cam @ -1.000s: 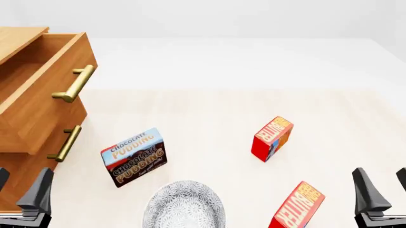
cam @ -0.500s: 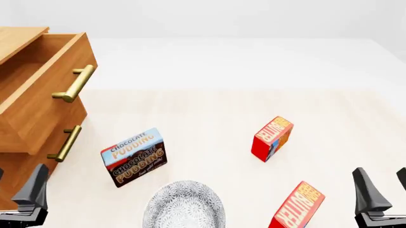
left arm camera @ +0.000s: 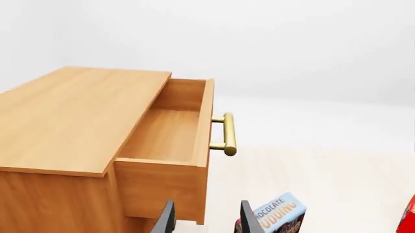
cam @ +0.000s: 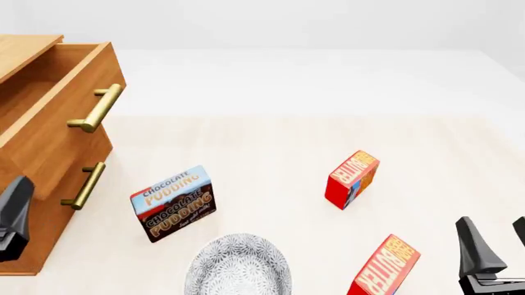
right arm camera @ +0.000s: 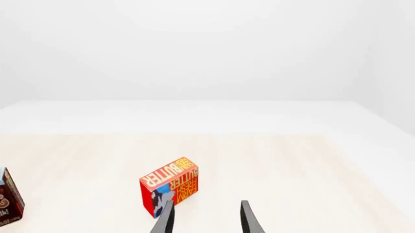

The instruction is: Put the butter at the front in the top drawer of the cabinet and close it.

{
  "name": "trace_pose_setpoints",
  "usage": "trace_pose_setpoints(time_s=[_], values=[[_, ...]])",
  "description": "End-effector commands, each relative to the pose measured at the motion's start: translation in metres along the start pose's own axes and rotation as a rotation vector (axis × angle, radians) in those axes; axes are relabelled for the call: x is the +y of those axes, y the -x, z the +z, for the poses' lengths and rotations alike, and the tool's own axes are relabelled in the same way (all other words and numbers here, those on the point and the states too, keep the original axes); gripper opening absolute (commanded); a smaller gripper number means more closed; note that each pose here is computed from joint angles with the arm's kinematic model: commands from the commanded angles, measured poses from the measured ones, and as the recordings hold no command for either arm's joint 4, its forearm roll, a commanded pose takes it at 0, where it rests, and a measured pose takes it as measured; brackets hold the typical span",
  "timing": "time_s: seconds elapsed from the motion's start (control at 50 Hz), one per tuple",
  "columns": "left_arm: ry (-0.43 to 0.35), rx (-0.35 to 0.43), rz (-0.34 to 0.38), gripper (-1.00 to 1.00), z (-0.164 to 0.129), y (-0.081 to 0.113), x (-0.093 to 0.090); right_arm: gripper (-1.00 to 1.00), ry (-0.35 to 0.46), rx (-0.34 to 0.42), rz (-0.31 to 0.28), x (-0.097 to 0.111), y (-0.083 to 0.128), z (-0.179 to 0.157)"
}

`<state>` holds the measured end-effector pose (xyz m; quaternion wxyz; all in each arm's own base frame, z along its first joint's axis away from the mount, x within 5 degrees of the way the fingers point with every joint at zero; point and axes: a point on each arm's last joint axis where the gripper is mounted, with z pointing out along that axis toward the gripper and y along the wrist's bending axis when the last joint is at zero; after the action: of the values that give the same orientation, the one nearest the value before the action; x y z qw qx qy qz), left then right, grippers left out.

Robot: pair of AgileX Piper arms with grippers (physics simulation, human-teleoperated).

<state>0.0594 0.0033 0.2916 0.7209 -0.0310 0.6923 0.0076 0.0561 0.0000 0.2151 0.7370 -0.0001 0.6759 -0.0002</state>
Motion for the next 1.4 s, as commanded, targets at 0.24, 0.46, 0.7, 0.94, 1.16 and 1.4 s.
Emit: trace_pose_setpoints(time_s=[0.24, 0.46, 0.7, 0.94, 1.16, 1.4], values=[[0.033, 0.127, 0.045, 1.0, 0.007, 0.081, -0.001, 1.0, 0.0, 0.0, 0.0, 0.0, 0.0, 0.0], [-0.006, 0.237, 0.044, 1.0, 0.032, 0.115, -0.005, 1.0, 0.0, 0.0, 0.0, 0.0, 0.0, 0.0], [-0.011, 0.336, 0.003, 1.0, 0.048, 0.137, -0.007, 1.0, 0.0, 0.0, 0.0, 0.0, 0.0, 0.0], [-0.003, 0.423, 0.0, 1.0, 0.063, 0.15, -0.007, 1.0, 0.0, 0.0, 0.0, 0.0, 0.0, 0.0], [0.013, 0.537, -0.021, 1.0, 0.081, 0.154, -0.007, 1.0, 0.0, 0.0, 0.0, 0.0, 0.0, 0.0], [0.016, 0.65, -0.009, 1.0, 0.107, 0.154, -0.007, 1.0, 0.0, 0.0, 0.0, 0.0, 0.0, 0.0]])
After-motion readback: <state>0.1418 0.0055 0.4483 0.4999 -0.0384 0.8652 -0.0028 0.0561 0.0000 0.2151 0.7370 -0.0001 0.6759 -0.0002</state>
